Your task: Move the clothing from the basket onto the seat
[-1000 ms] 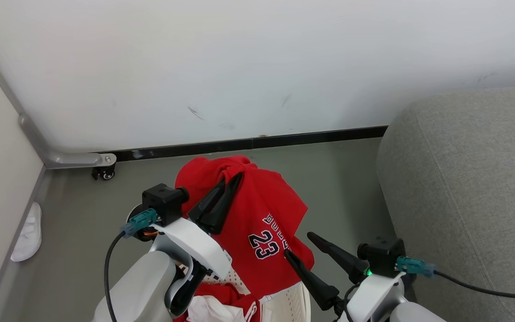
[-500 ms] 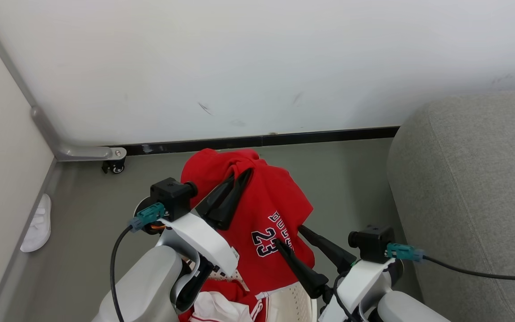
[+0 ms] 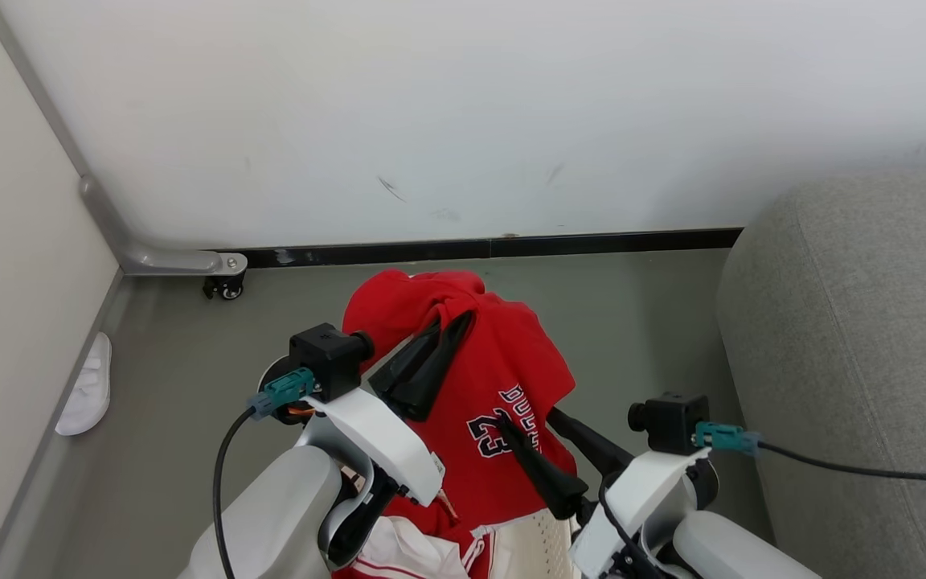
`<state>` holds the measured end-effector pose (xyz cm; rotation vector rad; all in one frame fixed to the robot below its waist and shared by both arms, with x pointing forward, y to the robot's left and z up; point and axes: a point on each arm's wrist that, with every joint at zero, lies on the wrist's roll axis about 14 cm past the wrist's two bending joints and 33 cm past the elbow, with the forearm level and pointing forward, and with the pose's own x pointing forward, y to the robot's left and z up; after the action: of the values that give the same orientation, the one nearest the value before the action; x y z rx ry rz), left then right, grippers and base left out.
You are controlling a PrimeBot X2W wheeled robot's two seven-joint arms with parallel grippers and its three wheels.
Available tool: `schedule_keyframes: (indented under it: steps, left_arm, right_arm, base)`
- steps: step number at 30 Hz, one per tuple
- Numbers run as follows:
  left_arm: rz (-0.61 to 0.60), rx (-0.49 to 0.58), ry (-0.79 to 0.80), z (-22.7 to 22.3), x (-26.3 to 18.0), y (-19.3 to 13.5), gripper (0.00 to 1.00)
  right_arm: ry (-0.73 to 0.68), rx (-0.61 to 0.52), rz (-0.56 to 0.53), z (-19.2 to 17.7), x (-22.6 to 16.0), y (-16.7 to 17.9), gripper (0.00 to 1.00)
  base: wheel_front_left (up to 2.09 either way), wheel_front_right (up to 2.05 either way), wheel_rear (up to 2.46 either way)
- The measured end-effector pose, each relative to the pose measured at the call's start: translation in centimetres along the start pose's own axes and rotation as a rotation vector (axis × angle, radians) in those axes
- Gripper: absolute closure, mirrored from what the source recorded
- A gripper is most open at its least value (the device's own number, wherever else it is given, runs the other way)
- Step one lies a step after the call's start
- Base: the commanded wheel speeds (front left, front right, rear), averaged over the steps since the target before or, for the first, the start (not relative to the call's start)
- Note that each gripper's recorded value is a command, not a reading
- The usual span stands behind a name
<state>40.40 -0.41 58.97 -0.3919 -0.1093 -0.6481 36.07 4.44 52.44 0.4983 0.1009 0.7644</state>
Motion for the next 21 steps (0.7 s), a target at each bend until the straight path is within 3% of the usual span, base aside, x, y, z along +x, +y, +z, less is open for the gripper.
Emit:
schedule_keyframes:
  steps: [7, 8, 10, 11, 13, 14, 15, 21]
  left_arm:
    - [-0.005, -0.009, 0.004, -0.1, -0.1, -0.3, 1.00]
    - [-0.007, -0.009, 0.006, -0.1, -0.1, -0.3, 1.00]
    - [-0.012, -0.011, 0.008, -0.2, -0.1, -0.5, 1.00]
    - [-0.013, -0.013, 0.011, -0.3, -0.1, -0.6, 1.00]
    - [-0.016, -0.017, 0.010, -0.3, -0.1, -0.7, 1.00]
    - [-0.017, -0.021, 0.010, -0.3, -0.1, -0.8, 1.00]
    - [-0.017, -0.021, 0.010, -0.3, -0.1, -0.8, 1.00]
    - [-0.021, -0.025, 0.016, -0.5, 0.0, -0.9, 1.00]
  right_arm:
    - [0.016, -0.006, 0.032, 0.0, 1.0, 0.7, 0.00]
    - [0.023, -0.009, 0.037, -0.2, 1.1, 0.8, 0.06]
    - [0.039, -0.017, 0.047, -0.5, 1.4, 1.0, 0.51]
    - [0.044, -0.022, 0.053, -0.6, 1.5, 1.1, 0.60]
    - [0.064, -0.034, 0.063, -1.1, 1.5, 1.2, 0.92]
    - [0.076, -0.035, 0.061, -1.4, 1.5, 1.1, 0.92]
    - [0.076, -0.035, 0.061, -1.4, 1.5, 1.1, 1.00]
    - [0.085, -0.037, 0.072, -1.4, 1.9, 1.2, 1.00]
  base:
    - [0.00, 0.00, 0.00]
    - [0.00, 0.00, 0.00]
    - [0.00, 0.00, 0.00]
    - [0.00, 0.00, 0.00]
    - [0.00, 0.00, 0.00]
    - [0.00, 0.00, 0.00]
    - [0.00, 0.00, 0.00]
    - [0.00, 0.00, 0.00]
